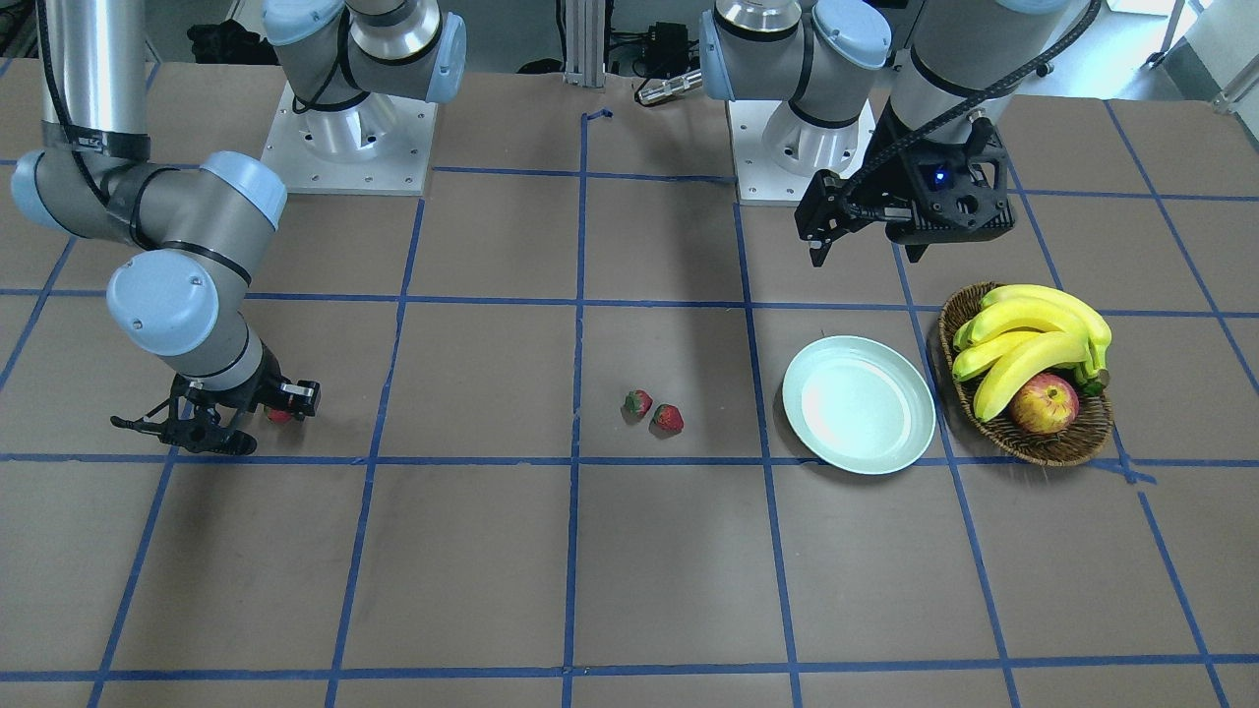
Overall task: Collect all strawberries into plate
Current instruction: 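Reach the right gripper to the farthest strawberry and grasp it, then carry the strawberry toward the other two and release it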
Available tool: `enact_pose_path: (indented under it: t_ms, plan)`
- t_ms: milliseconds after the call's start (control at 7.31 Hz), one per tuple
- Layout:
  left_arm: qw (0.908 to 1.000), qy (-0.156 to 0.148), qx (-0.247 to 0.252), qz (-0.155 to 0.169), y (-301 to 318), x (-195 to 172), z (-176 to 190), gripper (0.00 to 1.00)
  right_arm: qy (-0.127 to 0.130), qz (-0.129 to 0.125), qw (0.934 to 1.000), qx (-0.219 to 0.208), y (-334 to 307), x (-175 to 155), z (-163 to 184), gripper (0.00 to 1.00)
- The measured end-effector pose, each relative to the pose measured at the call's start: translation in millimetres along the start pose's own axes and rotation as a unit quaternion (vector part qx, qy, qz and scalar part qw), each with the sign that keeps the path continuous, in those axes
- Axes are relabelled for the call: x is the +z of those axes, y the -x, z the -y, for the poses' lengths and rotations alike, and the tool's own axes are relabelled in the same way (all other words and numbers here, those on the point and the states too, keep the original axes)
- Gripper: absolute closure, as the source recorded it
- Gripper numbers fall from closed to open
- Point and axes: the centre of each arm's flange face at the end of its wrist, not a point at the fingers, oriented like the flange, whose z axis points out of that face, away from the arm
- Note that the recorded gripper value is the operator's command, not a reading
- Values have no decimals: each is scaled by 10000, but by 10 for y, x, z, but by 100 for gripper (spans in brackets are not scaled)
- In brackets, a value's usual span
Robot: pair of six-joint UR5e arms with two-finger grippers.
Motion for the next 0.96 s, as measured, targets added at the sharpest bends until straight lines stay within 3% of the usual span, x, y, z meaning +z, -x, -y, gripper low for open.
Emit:
enact_pose_path:
  t_ms: [137,273,684,957]
  plan:
    - [10000,-4,-4,11,2,-6,-3,0,3,-6,10000,-2,-1,4,2,93]
    - [10000,-12,4,15,5,-13,-3,0,-1,-5,10000,-2,-2,0,9,96]
    - [10000,-40,-7,-10,32,5,24,0,-141,8,9999,-8,21,-261,110,96]
    - [10000,-59,-7,5,36,13,36,0,-111,194,9996,-167,476,-607,116,96]
